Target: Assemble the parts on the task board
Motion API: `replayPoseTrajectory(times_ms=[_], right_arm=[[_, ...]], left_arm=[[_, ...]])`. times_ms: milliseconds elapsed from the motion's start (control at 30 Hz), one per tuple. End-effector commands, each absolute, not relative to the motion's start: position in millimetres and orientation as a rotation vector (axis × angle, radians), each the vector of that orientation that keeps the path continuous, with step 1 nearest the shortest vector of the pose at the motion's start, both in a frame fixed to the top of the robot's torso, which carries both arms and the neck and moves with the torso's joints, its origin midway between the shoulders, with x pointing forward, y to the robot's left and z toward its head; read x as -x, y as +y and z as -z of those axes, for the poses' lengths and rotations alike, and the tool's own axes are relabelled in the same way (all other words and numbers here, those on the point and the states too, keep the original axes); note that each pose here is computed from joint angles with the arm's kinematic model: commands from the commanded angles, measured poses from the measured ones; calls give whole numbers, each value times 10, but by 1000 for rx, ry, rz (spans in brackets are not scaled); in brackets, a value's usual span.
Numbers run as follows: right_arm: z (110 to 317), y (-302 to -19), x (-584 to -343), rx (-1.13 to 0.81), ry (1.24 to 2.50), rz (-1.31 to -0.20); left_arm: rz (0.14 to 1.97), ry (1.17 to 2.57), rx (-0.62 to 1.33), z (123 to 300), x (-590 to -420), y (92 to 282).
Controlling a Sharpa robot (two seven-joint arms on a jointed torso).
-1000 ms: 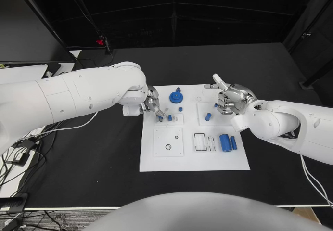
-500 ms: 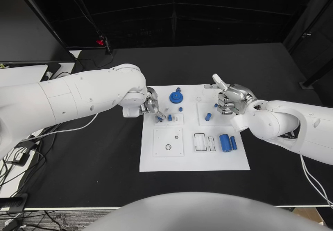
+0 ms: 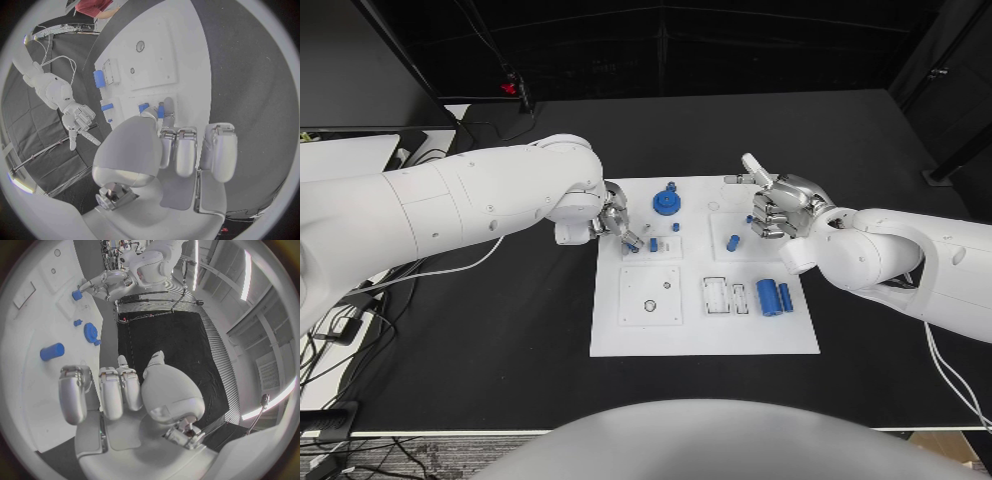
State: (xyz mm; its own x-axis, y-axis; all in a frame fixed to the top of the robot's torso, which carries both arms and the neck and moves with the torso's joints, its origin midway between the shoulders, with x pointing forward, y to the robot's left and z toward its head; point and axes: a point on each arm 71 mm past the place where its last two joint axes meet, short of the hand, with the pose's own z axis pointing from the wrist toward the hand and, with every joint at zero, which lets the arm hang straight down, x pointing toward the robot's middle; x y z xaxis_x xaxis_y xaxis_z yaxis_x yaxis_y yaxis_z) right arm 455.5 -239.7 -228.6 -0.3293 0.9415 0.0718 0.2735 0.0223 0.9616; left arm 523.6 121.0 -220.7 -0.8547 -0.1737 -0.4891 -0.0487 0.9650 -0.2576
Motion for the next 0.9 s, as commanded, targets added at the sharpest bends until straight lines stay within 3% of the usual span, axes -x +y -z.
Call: replayPoseTrajectory(times_ms=[33, 900], right_arm=[[2270, -2389, -4554, -1243, 1660, -1349], [2268, -2419, -4553, -1244, 1653, -1345]], left_arm=[[320, 2592, 151, 2209, -5235, 1206], [312, 2607, 133, 2225, -5247, 1163]])
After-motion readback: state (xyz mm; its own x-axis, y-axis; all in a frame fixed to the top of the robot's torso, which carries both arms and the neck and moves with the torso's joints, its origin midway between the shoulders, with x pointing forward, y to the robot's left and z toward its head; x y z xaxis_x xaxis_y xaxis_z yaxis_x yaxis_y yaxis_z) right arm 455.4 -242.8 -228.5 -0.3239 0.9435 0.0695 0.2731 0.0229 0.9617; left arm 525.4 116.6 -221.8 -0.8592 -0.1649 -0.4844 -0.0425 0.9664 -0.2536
